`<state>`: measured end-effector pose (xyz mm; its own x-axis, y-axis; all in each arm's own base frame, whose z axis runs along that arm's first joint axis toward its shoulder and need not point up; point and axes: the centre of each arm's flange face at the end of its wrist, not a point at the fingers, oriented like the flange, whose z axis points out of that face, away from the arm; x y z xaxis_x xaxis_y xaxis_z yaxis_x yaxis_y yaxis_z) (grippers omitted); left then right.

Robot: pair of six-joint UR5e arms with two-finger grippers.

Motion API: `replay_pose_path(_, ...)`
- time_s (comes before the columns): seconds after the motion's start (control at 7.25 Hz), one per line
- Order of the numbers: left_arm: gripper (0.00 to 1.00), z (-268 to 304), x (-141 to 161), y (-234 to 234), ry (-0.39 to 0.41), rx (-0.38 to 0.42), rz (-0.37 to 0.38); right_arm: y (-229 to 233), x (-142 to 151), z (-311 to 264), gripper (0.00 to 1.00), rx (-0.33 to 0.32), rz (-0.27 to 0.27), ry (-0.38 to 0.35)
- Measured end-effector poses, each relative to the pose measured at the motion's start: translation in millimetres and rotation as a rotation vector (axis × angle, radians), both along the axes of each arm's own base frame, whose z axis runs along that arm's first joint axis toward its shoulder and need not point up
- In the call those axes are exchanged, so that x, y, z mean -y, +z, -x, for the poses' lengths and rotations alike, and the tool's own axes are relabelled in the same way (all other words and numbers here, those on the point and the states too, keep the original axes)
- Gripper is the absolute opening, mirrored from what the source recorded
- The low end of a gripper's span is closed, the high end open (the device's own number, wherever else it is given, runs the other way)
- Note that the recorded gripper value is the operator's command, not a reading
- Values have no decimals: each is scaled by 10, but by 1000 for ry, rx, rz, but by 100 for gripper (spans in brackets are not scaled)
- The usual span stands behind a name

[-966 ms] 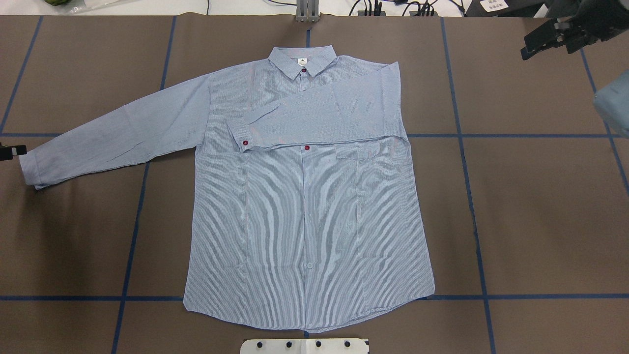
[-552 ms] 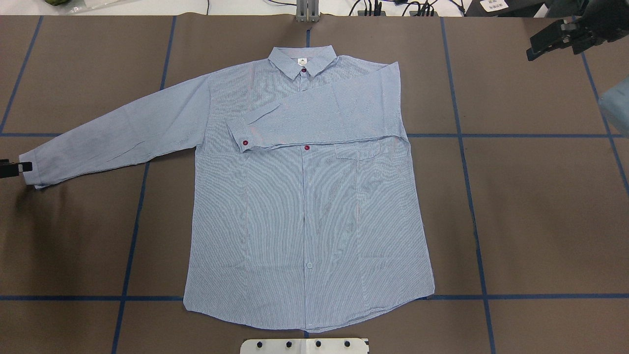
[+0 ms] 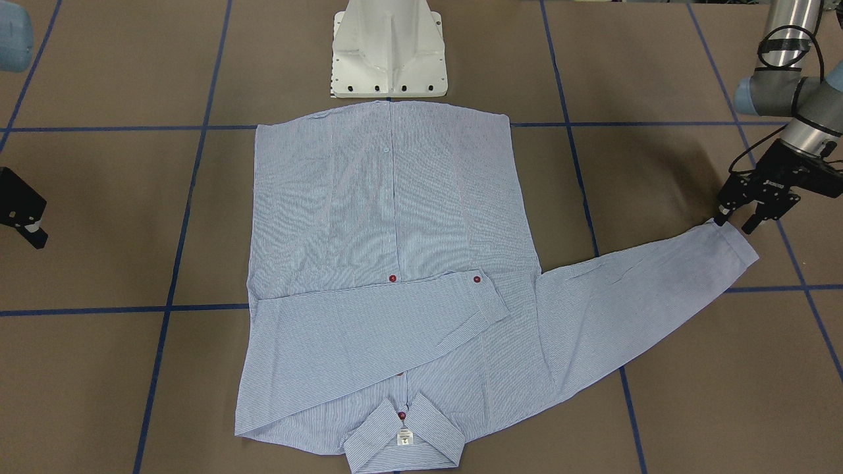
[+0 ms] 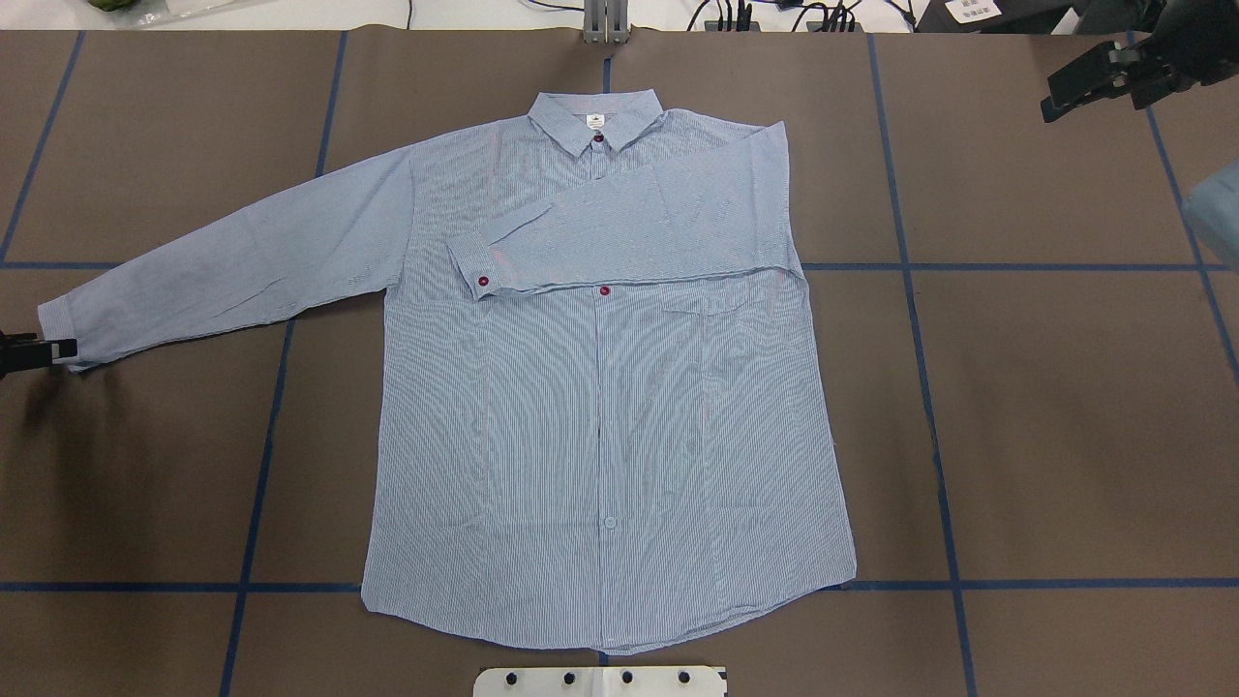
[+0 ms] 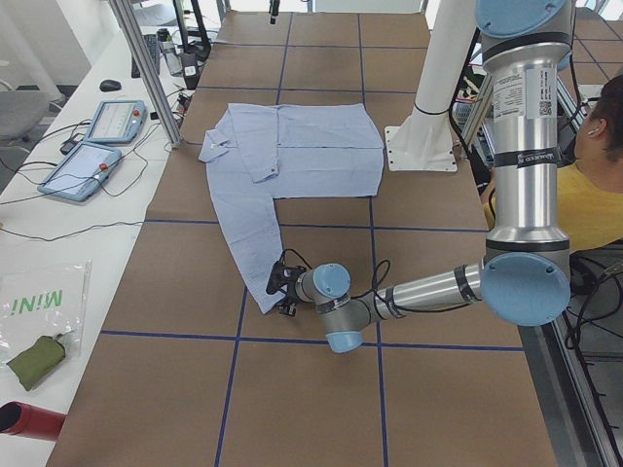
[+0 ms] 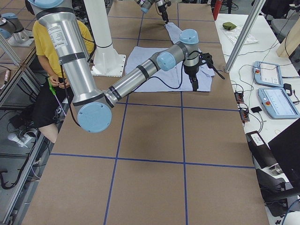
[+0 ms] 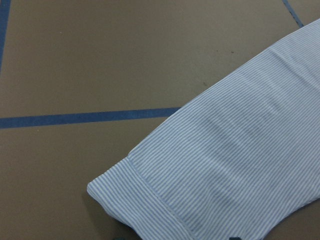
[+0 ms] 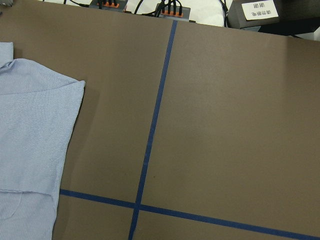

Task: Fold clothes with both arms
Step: 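Lower the left gripper onto the other sleeve cuff and grasp it, then carry the cuff with the left gripper across the shirt front over the folded sleeve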

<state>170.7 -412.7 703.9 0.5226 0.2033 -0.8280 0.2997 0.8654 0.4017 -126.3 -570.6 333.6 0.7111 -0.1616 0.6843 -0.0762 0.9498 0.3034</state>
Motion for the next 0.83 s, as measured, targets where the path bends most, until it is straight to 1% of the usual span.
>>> replay_pose_path(0.14,20,-12,-5,3,3,1,0,8,-2,-1,100,-1,1,0)
replay_pose_path(0.28,0,-15,-6,7,3,3,1,11,-3,-2,100,-1,1,0)
replay_pose_path(0.55,0,-18,-7,8,6,6,-3,14,-4,-2,100,-1,2,0)
replay_pose_path(0.83,0,-31,15,-124,21,0,-41,9,-6,-2,100,0,3,3)
